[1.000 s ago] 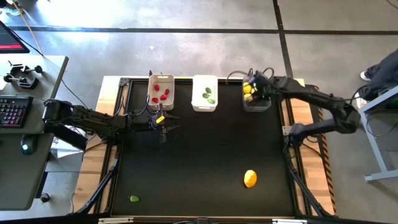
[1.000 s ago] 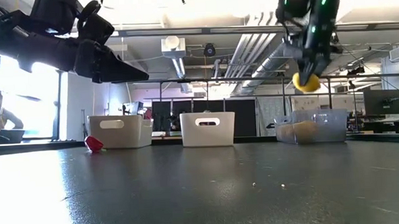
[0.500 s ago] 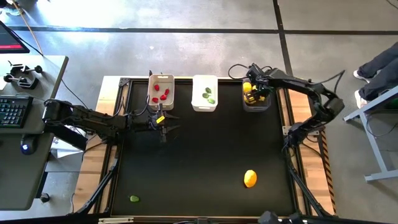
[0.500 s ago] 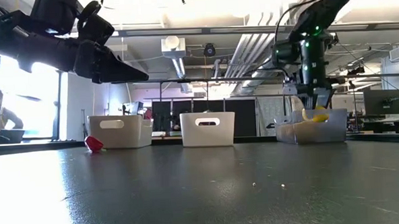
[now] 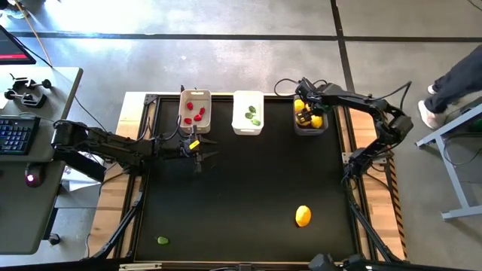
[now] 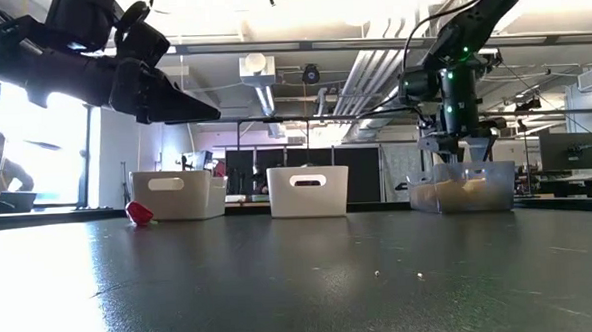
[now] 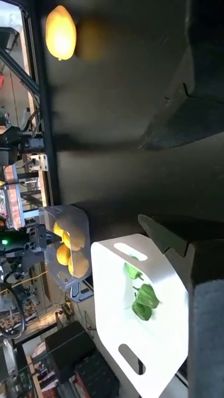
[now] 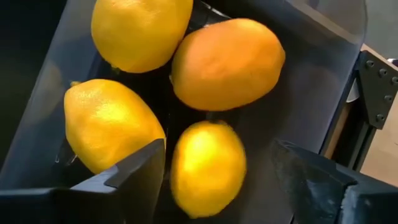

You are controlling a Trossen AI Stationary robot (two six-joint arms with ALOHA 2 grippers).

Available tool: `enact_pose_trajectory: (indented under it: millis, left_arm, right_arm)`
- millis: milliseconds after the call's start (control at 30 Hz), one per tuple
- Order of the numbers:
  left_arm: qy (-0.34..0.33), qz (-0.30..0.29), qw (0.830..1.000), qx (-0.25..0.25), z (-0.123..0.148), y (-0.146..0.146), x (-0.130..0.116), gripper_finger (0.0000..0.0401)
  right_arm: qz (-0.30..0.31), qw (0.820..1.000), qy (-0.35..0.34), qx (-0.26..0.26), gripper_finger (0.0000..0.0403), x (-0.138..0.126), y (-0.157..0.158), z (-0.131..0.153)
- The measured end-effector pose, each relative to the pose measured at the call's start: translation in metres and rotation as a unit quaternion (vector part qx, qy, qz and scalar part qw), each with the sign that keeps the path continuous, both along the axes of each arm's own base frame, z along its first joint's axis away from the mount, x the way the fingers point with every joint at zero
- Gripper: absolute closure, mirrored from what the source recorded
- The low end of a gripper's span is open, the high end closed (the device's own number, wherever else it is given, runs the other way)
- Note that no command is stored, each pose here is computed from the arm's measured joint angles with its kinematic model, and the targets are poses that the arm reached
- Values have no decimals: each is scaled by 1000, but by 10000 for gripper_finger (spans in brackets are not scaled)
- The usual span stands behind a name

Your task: Sort produce into baskets

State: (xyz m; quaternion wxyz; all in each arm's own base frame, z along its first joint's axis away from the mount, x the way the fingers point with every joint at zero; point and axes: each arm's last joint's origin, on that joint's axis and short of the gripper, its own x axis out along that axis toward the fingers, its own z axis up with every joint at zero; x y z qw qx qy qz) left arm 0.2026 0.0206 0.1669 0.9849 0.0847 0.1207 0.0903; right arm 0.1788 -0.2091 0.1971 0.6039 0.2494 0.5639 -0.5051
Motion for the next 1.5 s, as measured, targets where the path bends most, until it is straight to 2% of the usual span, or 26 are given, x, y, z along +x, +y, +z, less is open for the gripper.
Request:
enact_pose_trajectory:
  millis: [233, 367, 500, 633, 733, 767, 967, 1133, 1300, 1500]
  left_arm:
    - [0, 0, 1000, 0, 0, 0, 0, 240]
    - [0, -1, 1000, 1, 0, 0, 0, 240]
    - [1, -2, 1000, 4, 0, 0, 0, 240]
    - [1, -3, 1000, 4, 0, 0, 0, 240]
    - [2, -2, 1000, 4, 0, 0, 0, 240]
    - [4, -3, 1000, 4, -1, 0, 0, 240]
    - [10, -2, 1000, 4, -2, 0, 0, 240]
    - [12, -2, 1000, 3, -2, 0, -1, 240]
    - [14, -2, 1000, 3, -2, 0, -1, 240]
    - [31, -4, 999, 6, -6, 0, -1, 240]
  right_arm:
    - [13, 1000, 6, 6, 119, -2, 4, 4]
    - [34, 999, 19, -17, 150, -3, 16, 19]
    - [59, 996, 16, -60, 215, -4, 37, 42]
    - [96, 990, -15, -99, 309, -3, 62, 64]
    - [127, 983, -41, -128, 379, -2, 83, 69]
    - [135, 980, -50, -139, 391, -2, 90, 67]
    - [165, 962, -133, -174, 378, 0, 132, 36]
    - [188, 938, -188, -223, 399, 2, 167, 13]
    - [210, 913, -242, -254, 399, 6, 201, 10]
    - [268, 875, -323, -241, 402, 17, 244, 12]
